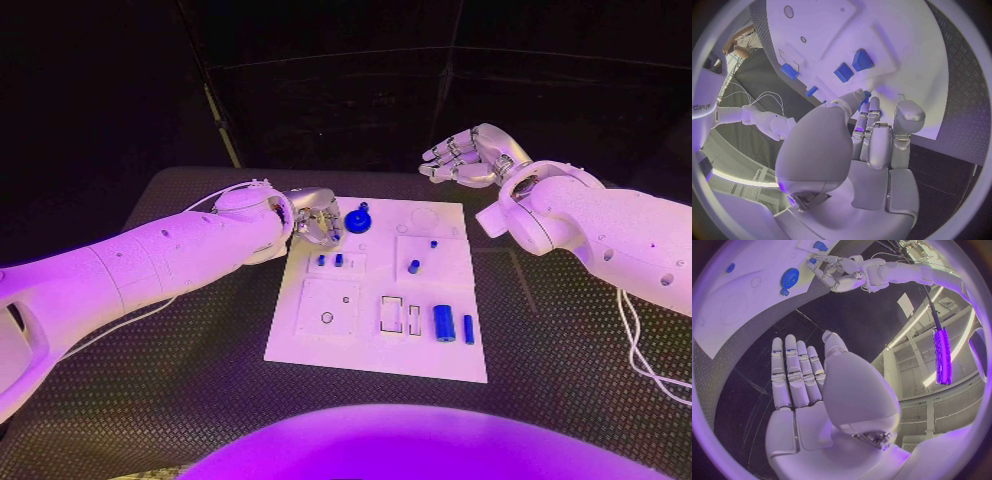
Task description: Assemble the parts on the task board
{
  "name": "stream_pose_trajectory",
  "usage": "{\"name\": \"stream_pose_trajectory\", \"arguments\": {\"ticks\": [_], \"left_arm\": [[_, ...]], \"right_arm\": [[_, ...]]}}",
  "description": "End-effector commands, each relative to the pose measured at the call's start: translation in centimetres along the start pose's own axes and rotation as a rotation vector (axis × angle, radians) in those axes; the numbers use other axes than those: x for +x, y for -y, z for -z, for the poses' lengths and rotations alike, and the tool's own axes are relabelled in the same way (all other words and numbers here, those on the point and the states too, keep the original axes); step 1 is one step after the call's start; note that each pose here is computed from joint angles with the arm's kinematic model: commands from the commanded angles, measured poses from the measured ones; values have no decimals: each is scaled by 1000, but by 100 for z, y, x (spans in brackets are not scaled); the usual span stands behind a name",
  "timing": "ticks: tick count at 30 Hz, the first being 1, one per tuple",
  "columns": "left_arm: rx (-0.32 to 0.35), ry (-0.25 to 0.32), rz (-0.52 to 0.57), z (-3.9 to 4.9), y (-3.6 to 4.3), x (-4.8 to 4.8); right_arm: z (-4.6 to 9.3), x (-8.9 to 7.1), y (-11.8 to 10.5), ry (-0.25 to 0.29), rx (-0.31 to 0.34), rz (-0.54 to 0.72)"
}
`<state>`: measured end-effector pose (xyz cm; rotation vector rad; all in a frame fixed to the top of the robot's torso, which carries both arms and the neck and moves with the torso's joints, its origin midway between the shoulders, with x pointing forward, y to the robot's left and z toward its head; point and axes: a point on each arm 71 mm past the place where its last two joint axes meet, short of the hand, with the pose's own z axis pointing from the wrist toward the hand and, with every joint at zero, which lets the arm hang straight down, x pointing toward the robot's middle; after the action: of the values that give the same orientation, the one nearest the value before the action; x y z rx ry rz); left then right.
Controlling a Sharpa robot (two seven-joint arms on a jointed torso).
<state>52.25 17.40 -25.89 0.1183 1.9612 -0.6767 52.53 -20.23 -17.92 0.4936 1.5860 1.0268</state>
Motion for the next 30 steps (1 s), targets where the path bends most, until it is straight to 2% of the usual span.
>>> {"name": "stream_pose_trajectory", "arguments": {"ticks": [1,30], "left_arm": [[6,-12,5,-8,12,9],[3,-13,7,-21,-2,29]], "right_arm": [[-6,8,-22,-10,-10,-7],[-8,5,-13,-11,-5,-6]]}}
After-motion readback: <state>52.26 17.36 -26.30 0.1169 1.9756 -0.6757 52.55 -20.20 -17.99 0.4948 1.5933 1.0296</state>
